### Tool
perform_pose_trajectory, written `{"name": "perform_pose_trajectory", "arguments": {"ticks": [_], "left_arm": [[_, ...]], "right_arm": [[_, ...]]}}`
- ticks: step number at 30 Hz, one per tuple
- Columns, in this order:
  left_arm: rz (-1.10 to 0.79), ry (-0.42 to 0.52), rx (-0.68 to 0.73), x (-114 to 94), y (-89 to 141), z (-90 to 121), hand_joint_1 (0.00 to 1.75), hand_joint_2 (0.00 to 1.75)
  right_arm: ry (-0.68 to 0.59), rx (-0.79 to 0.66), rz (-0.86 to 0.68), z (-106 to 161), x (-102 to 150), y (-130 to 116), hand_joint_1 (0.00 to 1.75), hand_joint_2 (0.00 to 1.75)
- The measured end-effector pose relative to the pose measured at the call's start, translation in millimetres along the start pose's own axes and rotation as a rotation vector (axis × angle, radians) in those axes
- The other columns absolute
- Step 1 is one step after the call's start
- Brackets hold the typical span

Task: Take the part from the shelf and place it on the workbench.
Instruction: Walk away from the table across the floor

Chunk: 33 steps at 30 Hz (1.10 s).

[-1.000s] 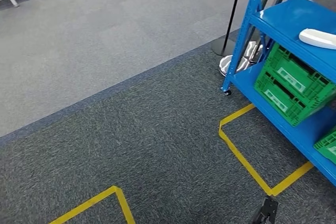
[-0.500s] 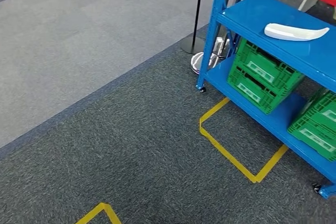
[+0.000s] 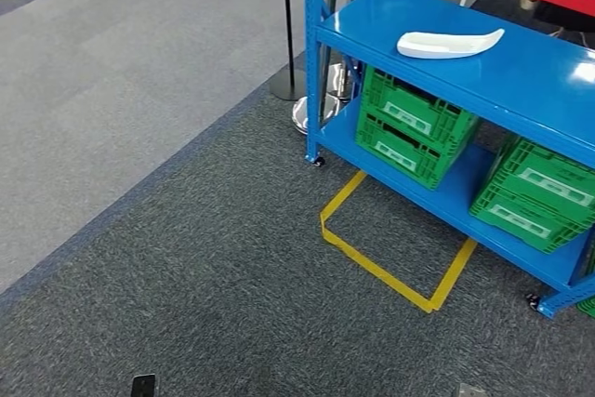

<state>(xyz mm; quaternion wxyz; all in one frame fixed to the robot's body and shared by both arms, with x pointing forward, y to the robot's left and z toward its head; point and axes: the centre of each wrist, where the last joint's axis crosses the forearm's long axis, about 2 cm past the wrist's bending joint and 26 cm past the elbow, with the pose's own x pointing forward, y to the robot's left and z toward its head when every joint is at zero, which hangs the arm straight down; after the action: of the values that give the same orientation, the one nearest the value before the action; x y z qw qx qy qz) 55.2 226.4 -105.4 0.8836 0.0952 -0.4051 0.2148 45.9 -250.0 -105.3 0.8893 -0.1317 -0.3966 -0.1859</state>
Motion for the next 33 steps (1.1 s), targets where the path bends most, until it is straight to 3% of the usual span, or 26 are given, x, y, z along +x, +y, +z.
{"name": "perform_pose_trajectory", "arguments": {"ticks": [33], "left_arm": [[-0.03, -0.017, 0.007, 0, 7, -1, 0.0, 0.0]], "right_arm": [[0.002, 0.067, 0.051, -8, 0, -16, 0.0, 0.0]]}}
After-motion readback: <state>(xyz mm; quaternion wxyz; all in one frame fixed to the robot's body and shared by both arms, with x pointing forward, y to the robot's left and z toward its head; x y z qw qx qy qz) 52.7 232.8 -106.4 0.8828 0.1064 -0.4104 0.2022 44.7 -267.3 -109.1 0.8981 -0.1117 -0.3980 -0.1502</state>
